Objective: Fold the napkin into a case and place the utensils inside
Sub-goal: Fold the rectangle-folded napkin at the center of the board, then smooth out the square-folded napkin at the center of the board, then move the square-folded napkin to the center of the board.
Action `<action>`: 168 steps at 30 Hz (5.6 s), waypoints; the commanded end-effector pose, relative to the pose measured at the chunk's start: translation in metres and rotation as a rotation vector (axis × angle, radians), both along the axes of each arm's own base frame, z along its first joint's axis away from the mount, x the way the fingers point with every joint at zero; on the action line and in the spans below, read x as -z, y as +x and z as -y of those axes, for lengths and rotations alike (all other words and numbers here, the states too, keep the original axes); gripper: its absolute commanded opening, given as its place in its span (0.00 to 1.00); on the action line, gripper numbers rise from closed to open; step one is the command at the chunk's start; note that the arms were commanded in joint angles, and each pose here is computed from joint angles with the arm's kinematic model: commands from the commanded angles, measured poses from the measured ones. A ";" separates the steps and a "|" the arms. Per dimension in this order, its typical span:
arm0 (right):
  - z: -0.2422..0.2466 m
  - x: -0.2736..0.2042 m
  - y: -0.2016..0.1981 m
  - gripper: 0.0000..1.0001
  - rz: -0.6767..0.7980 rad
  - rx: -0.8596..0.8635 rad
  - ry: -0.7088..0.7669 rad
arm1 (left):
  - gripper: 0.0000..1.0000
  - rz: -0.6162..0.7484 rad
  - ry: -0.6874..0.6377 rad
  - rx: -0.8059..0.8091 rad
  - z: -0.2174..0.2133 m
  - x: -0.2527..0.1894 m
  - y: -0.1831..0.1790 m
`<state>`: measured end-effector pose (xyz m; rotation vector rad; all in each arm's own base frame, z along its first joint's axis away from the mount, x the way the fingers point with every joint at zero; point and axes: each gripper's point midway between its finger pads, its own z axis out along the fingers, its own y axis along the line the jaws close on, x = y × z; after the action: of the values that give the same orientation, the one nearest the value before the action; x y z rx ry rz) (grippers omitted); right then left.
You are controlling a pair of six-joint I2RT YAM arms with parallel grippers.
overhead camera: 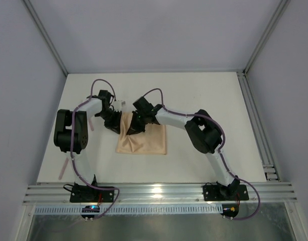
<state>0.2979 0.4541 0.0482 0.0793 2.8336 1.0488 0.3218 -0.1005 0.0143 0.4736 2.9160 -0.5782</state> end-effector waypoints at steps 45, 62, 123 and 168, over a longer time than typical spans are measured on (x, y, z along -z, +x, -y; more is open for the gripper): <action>-0.039 -0.095 -0.007 0.46 0.234 -0.199 0.146 | 0.21 0.048 0.106 -0.007 -0.034 -0.017 0.012; 0.142 -0.028 -0.066 0.40 0.161 -0.208 -0.169 | 0.46 -0.085 0.145 0.245 -0.020 -0.044 -0.087; 0.187 0.045 -0.106 0.04 -0.020 -0.176 -0.213 | 0.10 -0.169 0.317 0.437 -0.017 0.013 -0.126; 0.220 0.009 0.044 0.03 0.166 0.270 -0.120 | 0.42 0.063 0.047 0.442 0.016 -0.074 -0.080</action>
<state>0.3367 0.2613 0.0182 0.2141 2.7310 0.8748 0.2238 -0.0969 0.0460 1.1942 2.9169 -0.3398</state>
